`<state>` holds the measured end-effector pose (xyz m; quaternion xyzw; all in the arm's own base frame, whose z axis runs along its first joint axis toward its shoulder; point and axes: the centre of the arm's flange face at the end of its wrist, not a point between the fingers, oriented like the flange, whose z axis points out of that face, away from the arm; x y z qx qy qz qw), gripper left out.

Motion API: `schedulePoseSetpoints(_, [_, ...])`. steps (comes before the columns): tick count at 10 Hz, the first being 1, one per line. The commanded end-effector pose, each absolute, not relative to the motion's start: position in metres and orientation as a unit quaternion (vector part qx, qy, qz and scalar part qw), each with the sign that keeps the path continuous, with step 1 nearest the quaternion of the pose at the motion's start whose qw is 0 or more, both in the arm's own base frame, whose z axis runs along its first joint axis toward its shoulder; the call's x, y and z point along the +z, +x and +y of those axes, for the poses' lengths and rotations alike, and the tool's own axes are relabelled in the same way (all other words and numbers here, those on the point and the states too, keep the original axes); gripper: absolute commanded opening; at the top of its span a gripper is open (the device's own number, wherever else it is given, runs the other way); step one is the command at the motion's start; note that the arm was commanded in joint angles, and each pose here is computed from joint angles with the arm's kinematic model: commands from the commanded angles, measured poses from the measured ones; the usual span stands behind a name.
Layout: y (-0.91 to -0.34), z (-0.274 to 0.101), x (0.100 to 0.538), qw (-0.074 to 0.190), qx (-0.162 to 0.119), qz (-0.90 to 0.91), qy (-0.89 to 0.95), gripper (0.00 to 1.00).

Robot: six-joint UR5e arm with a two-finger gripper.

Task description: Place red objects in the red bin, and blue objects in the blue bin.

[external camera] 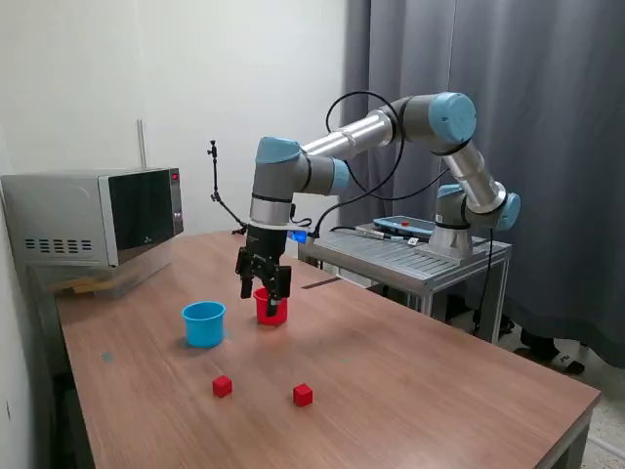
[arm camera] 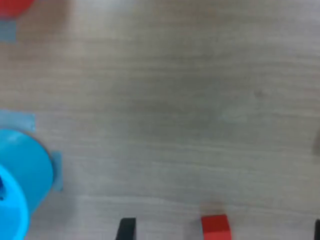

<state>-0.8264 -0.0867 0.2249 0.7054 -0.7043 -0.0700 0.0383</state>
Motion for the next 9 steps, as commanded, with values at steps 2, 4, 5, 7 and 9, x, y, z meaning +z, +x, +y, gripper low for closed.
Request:
schedulePoseSetpoints(2, [-0.849,-0.073,0.188,0.035,-0.066,-0.705,0.705,1.0])
schedulePoseSetpoints(4, [-0.861,-0.072,0.179,0.039,-0.071,-0.705,0.704,1.0])
schedulePoseSetpoints(5, [-0.864,-0.077,0.175,0.041,-0.072,-0.703,0.706,1.0])
schedulePoseSetpoints(7, [-0.871,-0.086,0.186,0.071,-0.088,-0.698,0.707,1.0])
schedulePoseSetpoints(9, [-0.872,-0.095,0.186,0.103,-0.066,-0.691,0.713,1.0])
